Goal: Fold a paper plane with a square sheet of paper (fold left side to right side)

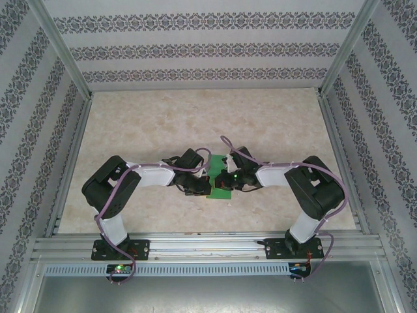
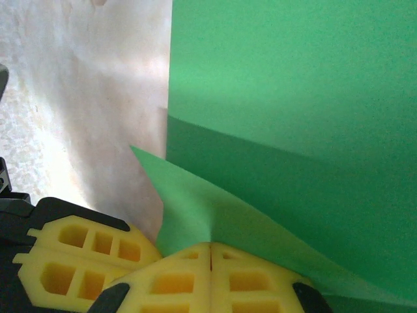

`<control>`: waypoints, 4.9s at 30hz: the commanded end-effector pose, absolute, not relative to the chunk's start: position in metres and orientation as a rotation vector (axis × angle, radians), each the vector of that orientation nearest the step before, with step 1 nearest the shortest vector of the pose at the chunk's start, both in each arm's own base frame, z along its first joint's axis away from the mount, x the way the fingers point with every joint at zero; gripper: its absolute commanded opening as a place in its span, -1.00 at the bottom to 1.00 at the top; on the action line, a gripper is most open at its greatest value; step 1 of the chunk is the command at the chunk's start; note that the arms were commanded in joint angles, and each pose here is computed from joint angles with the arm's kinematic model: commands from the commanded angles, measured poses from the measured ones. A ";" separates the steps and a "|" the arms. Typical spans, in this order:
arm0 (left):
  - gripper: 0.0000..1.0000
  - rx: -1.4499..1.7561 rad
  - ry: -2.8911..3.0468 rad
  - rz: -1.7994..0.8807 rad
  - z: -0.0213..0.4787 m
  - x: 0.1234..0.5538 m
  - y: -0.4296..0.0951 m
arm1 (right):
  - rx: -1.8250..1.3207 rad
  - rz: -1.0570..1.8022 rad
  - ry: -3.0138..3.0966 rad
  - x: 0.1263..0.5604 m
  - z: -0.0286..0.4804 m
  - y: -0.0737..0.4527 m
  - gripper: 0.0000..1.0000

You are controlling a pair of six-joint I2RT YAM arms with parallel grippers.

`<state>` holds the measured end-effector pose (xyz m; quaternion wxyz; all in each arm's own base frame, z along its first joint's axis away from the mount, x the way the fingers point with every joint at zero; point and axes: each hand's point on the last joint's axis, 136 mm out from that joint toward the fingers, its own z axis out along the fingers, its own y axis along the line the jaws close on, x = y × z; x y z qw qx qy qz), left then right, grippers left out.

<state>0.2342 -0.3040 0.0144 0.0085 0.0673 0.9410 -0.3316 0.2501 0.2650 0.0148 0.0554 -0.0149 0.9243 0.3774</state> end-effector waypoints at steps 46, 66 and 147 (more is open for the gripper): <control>-0.98 0.124 3.121 -0.782 -0.035 0.207 -0.271 | 0.157 1.103 2.663 0.315 0.053 0.183 -1.00; -0.95 0.138 3.101 -0.817 -0.030 0.212 -0.278 | 0.091 1.100 2.812 0.283 0.010 0.225 -1.00; -0.88 0.344 3.082 -0.803 -0.012 0.196 -0.273 | 0.129 0.777 3.054 0.266 -0.046 0.177 -1.00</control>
